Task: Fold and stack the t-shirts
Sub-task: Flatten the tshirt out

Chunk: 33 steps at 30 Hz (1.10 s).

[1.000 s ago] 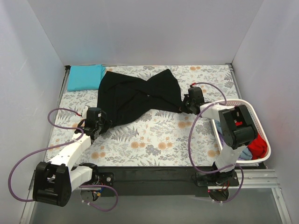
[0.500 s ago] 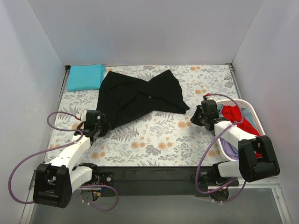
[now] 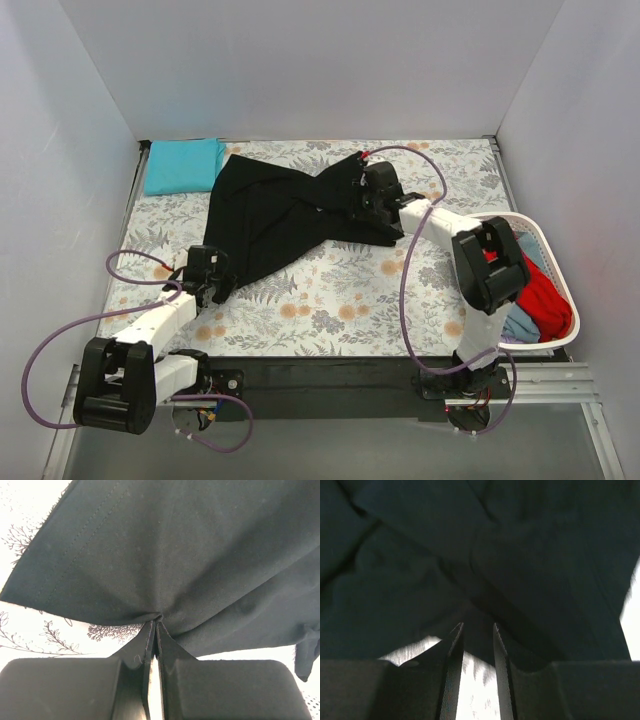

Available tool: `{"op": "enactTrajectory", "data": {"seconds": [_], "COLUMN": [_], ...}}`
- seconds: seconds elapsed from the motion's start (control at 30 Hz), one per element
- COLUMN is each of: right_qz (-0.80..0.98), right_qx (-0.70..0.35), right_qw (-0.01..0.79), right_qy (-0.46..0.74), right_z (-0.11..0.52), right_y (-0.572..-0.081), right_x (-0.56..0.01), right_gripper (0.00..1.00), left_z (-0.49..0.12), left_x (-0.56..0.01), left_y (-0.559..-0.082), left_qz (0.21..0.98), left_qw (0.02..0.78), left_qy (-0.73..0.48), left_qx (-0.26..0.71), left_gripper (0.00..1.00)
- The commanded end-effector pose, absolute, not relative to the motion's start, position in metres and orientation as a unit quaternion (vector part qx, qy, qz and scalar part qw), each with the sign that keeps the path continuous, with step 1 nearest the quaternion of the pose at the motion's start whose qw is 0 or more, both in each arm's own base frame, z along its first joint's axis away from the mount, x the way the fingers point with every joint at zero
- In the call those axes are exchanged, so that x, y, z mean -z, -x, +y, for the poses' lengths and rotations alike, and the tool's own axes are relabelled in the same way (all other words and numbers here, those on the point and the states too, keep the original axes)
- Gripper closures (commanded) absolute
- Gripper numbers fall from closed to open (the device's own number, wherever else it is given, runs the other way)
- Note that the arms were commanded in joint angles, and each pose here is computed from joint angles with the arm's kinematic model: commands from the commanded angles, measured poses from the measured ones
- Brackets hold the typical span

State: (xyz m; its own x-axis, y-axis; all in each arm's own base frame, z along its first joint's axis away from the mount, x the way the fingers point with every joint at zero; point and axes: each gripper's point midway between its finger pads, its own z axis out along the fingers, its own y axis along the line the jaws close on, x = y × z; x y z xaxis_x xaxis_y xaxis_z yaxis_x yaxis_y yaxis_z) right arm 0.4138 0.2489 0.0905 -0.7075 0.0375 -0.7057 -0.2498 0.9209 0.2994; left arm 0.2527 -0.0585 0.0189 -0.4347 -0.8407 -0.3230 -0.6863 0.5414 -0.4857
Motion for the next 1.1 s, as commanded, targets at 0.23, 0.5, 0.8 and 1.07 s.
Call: {"op": "enactTrajectory", "data": {"seconds": [0.23, 0.5, 0.8, 1.07], "right_qz": [0.901, 0.914, 0.927, 0.927], "right_qx": [-0.171, -0.121, -0.104, -0.173], "right_qw": [0.371, 0.337, 0.299, 0.279], "right_qy": [0.144, 0.189, 0.199, 0.182], "right_z": [0.299, 0.310, 0.276, 0.272], "right_y": [-0.457, -0.447, -0.393, -0.316], "right_x": [-0.076, -0.040, -0.040, -0.053], "right_gripper": [0.62, 0.59, 0.66, 0.68], "left_z": [-0.046, -0.048, -0.050, -0.051], "left_x": [-0.010, -0.012, -0.014, -0.018], "left_y": [-0.247, -0.248, -0.249, -0.253], "left_qz": [0.831, 0.831, 0.831, 0.832], "left_qw": [0.275, 0.276, 0.278, 0.282], "left_qy": [0.468, 0.467, 0.463, 0.459], "left_qx": [0.117, 0.123, 0.130, 0.134], "left_gripper": [1.00, 1.00, 1.00, 1.00]}}
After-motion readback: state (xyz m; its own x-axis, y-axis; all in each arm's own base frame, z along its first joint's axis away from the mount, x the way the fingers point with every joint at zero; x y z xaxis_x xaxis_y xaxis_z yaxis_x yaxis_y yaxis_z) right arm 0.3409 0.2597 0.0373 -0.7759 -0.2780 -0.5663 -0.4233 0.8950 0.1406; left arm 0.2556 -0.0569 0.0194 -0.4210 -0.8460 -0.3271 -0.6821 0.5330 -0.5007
